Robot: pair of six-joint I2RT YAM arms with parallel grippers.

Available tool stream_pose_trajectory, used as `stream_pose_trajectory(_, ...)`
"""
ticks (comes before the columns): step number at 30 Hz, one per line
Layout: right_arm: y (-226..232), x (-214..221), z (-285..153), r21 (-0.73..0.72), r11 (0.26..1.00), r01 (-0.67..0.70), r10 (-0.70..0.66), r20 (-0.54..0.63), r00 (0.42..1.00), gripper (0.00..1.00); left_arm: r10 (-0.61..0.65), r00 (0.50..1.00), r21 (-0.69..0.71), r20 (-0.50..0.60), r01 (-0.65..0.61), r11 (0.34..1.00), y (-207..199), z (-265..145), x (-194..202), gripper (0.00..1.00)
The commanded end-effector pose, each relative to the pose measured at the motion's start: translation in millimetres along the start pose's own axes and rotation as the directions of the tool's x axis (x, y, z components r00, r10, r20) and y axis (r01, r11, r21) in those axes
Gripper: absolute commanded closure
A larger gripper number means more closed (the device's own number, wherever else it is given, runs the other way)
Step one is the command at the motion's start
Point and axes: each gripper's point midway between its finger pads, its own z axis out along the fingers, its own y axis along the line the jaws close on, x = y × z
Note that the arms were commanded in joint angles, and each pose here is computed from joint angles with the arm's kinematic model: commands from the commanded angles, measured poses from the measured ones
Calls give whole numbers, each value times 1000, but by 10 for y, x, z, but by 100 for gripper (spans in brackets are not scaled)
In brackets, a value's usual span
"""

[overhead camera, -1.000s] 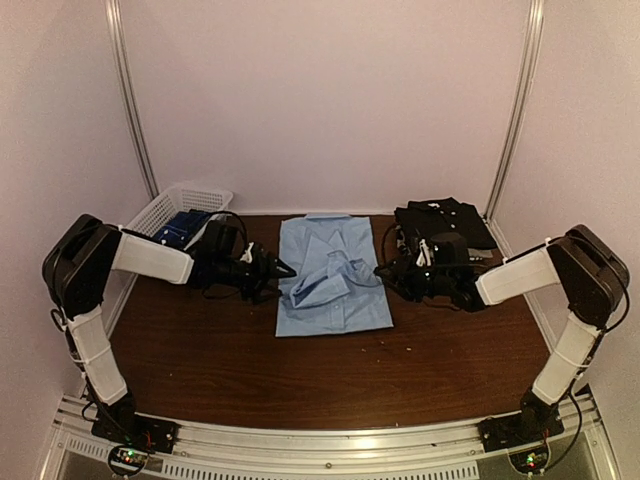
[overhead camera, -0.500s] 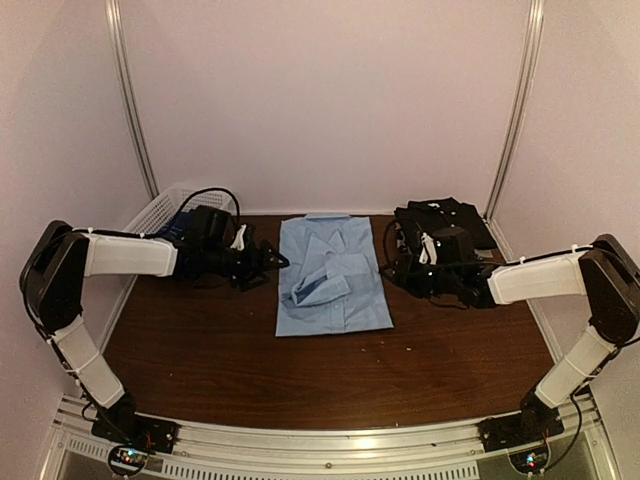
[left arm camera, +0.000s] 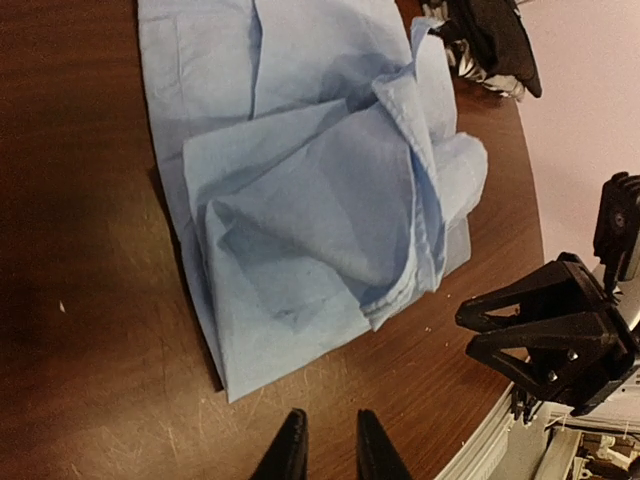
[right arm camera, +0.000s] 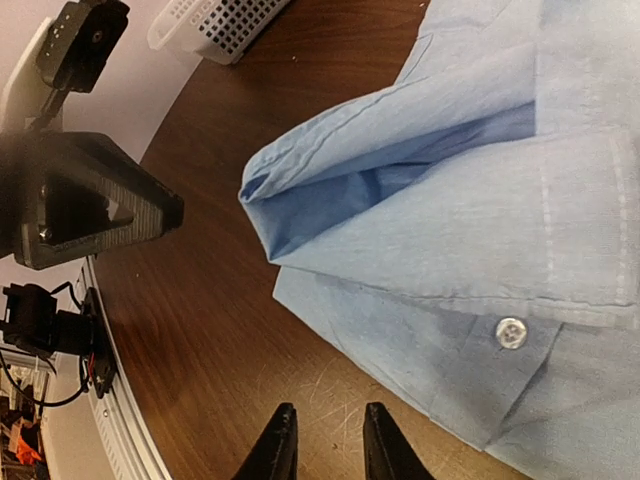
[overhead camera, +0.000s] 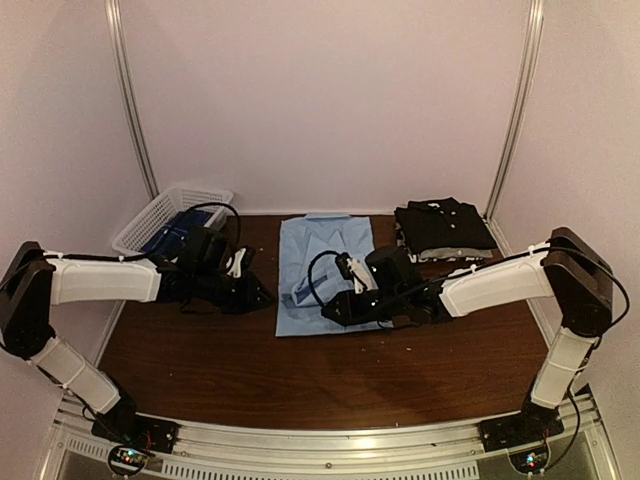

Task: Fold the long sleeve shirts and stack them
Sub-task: Smooth out the 2/3-rectangle-folded shirt at the center of the board.

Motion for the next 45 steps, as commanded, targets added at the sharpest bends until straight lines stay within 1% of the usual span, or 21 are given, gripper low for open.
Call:
stream_pose_trajectory(1, 93, 102, 208, -18, 999, 50, -51, -56, 997, 77, 16, 1000, -27, -11, -17, 999, -10, 27, 196, 86)
stream_pose_trajectory(4, 75, 92, 330, -2, 998, 61, -61, -70, 996, 78, 5, 1000, -21, -19, -6, 1000, -21, 65, 273, 90)
stream_pose_trajectory(7, 32, -91, 470, 43, 996, 83, -81, -52, 995, 78, 11, 1000, -22, -18, -12, 1000, -38, 111, 272, 92)
stream_pose_trajectory(13, -161, -671, 759, 102, 993, 59, -60, 10, 998, 77, 35, 999, -3, -22, -35, 999, -165, 240, 158, 96)
stream_pose_trajectory(14, -150, -818, 786, 99, 993, 56, -60, 37, 997, 77, 42, 999, -1, -23, -42, 999, -182, 262, 135, 96)
stream_pose_trajectory(18, -271, -1097, 910, 145, 988, 49, -55, 42, 998, 72, 73, 997, -10, -23, -73, 997, -249, 387, -3, 96)
stream_pose_trajectory(20, -258, -1236, 925, 152, 987, 54, -62, 51, 997, 68, 91, 996, -34, -17, -91, 995, -244, 487, -101, 96)
stream_pose_trajectory(22, -226, -1317, 877, 161, 985, 60, -70, 60, 996, 64, 109, 994, -62, -3, -109, 992, -230, 593, -241, 96)
stream_pose_trajectory(25, -156, -1488, 663, 175, 983, 60, -78, 101, 992, 57, 118, 993, -93, 21, -116, 989, -165, 751, -511, 96)
stream_pose_trajectory(29, -145, -1536, 362, 208, 976, 59, -89, 137, 987, 53, 133, 991, -162, 28, -127, 979, 49, 992, -788, 96)
stream_pose_trajectory(31, -207, -1463, 267, 225, 973, 53, -84, 132, 988, 52, 140, 989, -203, 46, -128, 971, 186, 1095, -991, 96)
stream_pose_trajectory(33, -300, -1351, 212, 243, 969, 44, -75, 120, 990, 51, 142, 989, -225, 36, -131, 966, 324, 1237, -1112, 96)
stream_pose_trajectory(36, -428, -1227, 149, 257, 966, 19, -49, 114, 992, 50, 132, 991, -245, -11, -131, 961, 516, 1485, -1174, 97)
stream_pose_trajectory(39, -573, -1142, 127, 269, 963, -4, -26, 107, 994, 50, 135, 990, -246, -48, -142, 959, 560, 1633, -1186, 97)
stream_pose_trajectory(40, -616, -1140, 120, 276, 961, -8, -22, 107, 994, 50, 138, 990, -242, -43, -144, 960, 531, 1630, -1215, 97)
stream_pose_trajectory(45, -886, -1139, 133, 304, 952, -37, 7, 99, 995, 50, 172, 985, -231, -1, -168, 958, 325, 1450, -1385, 96)
